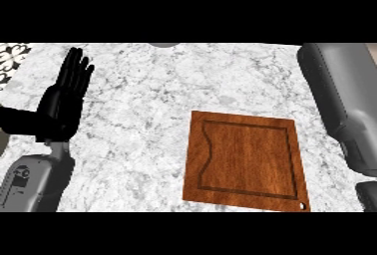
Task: Pick the sweet potato from the cutting board and place it in the pot
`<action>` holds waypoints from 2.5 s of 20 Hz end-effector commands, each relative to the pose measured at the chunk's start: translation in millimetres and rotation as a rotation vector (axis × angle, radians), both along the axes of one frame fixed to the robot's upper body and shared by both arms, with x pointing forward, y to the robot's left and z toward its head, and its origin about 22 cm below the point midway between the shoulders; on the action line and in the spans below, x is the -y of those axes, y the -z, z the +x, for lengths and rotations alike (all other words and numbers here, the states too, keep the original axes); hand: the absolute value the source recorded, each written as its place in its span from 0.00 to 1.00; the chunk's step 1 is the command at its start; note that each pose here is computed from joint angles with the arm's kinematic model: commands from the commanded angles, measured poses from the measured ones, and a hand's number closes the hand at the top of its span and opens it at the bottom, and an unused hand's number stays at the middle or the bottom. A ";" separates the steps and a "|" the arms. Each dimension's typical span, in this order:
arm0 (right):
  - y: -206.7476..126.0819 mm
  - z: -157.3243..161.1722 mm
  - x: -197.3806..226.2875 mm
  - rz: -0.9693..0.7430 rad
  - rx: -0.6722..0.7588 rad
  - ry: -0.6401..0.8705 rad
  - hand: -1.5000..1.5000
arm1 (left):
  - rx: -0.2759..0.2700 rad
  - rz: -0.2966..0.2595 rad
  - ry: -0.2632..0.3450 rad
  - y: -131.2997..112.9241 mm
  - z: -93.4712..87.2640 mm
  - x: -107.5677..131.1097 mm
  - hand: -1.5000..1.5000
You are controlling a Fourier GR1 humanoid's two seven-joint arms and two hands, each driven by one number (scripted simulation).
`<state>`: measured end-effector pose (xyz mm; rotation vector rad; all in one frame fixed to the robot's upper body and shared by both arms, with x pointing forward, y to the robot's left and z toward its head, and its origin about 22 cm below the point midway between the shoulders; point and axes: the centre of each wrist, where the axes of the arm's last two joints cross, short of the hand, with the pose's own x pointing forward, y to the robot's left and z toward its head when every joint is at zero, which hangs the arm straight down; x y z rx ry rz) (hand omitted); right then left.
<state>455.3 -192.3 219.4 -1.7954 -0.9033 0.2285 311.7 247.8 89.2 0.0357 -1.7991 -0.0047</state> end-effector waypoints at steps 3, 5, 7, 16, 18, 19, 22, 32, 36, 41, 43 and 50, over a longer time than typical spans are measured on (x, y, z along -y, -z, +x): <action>-2.9 10.6 15.8 0.000 0.144 0.268 1.00 | 0.000 -0.016 -0.001 6.2 -0.1 12.7 0.50; -5.5 13.3 24.5 0.017 0.129 0.300 1.00 | -0.016 0.000 -0.021 7.1 0.7 -3.5 0.50; -9.2 14.7 36.5 0.036 0.064 0.335 1.00 | -0.041 0.004 -0.026 9.1 -5.0 2.4 0.50; 33.8 1.4 96.5 0.063 0.091 0.353 1.00 | -0.030 0.004 -0.069 -0.7 -5.8 -29.0 0.50; 36.6 -8.5 132.8 0.044 0.104 0.363 1.00 | -0.017 0.014 -0.083 6.6 -7.2 -22.4 0.50; 47.5 -8.8 134.8 0.058 0.102 0.366 1.00 | -0.019 0.023 -0.078 1.5 -7.0 -23.8 0.50; 49.7 -20.5 145.1 0.071 0.095 0.308 1.00 | -0.026 0.000 -0.106 13.7 -6.5 -22.3 0.50; 98.8 -42.1 208.2 0.136 0.043 0.365 1.00 | -0.023 0.004 -0.061 6.6 -12.6 -20.7 0.50; 123.7 -47.2 208.0 0.322 0.014 0.362 1.00 | -0.023 -0.014 -0.062 8.0 2.8 -4.2 0.50; 134.3 -64.8 234.1 0.463 0.090 0.273 0.00 | -0.039 0.011 -0.048 7.1 -9.9 -15.7 0.50; 126.2 -59.0 230.6 0.477 0.068 0.195 0.00 | -0.028 -0.001 -0.056 7.0 -7.2 -18.9 0.50; 101.8 -46.1 216.4 0.411 0.336 0.088 0.00 | -0.022 0.014 -0.076 8.8 -8.3 -33.1 0.50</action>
